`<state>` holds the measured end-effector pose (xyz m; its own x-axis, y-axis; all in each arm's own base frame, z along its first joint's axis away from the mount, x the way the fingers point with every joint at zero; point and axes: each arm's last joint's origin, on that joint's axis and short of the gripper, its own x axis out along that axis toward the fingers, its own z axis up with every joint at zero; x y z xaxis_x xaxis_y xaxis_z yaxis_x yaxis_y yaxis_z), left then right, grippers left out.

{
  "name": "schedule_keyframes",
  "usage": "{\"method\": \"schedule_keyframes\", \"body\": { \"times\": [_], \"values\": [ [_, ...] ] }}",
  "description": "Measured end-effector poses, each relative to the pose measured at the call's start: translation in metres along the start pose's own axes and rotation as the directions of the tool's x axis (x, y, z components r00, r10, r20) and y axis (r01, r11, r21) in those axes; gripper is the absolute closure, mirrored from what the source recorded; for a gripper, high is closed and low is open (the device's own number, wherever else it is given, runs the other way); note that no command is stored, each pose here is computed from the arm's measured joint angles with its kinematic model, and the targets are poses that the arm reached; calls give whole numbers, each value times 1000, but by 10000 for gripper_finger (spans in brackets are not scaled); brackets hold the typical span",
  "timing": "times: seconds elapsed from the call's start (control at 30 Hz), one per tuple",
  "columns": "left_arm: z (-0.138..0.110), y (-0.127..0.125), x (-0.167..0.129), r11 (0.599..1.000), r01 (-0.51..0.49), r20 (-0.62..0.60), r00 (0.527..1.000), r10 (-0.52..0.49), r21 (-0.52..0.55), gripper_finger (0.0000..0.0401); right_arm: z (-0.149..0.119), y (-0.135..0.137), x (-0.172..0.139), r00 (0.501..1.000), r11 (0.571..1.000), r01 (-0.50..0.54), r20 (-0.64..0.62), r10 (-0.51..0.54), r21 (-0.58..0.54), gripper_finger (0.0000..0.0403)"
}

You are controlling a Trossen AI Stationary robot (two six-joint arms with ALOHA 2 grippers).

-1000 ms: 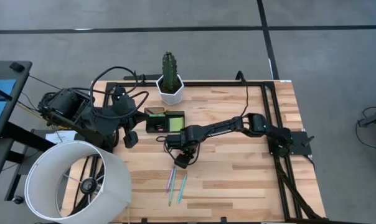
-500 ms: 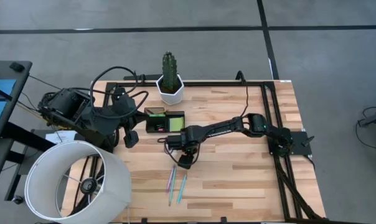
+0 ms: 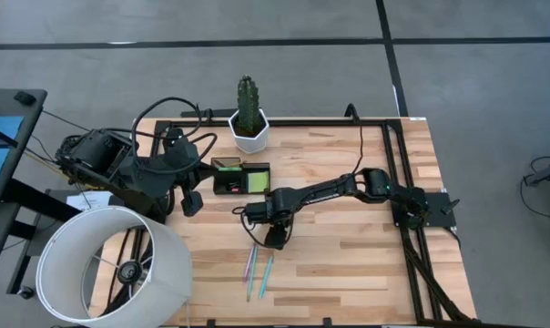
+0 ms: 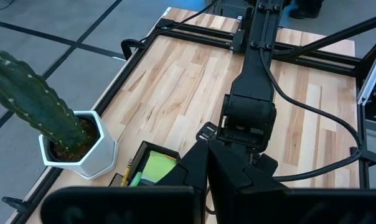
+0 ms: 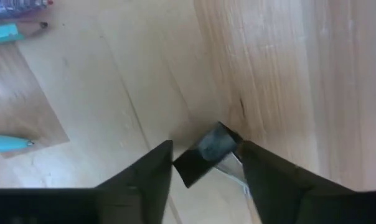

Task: Pick and place office supplies into organizer
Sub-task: Put the black binder clip into the black mesh organizer

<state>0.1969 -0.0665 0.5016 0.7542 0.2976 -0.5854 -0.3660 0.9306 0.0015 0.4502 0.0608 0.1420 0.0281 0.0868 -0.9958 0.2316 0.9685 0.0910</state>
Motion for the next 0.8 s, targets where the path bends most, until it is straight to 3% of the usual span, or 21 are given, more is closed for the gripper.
{"method": "schedule_keyframes", "body": {
  "times": [0.33,0.6,0.8],
  "values": [
    [0,0,0,1000,-1,1,1000,1,-14,401,8,1,-6,998,994,-29,60,36,-107,361],
    [0,0,0,1000,-6,4,1000,6,-15,401,41,-14,-57,962,987,20,273,24,-157,351],
    [0,0,0,1000,-7,5,1000,7,-15,401,73,-42,-100,844,990,29,534,48,-135,347]
  ]
}}
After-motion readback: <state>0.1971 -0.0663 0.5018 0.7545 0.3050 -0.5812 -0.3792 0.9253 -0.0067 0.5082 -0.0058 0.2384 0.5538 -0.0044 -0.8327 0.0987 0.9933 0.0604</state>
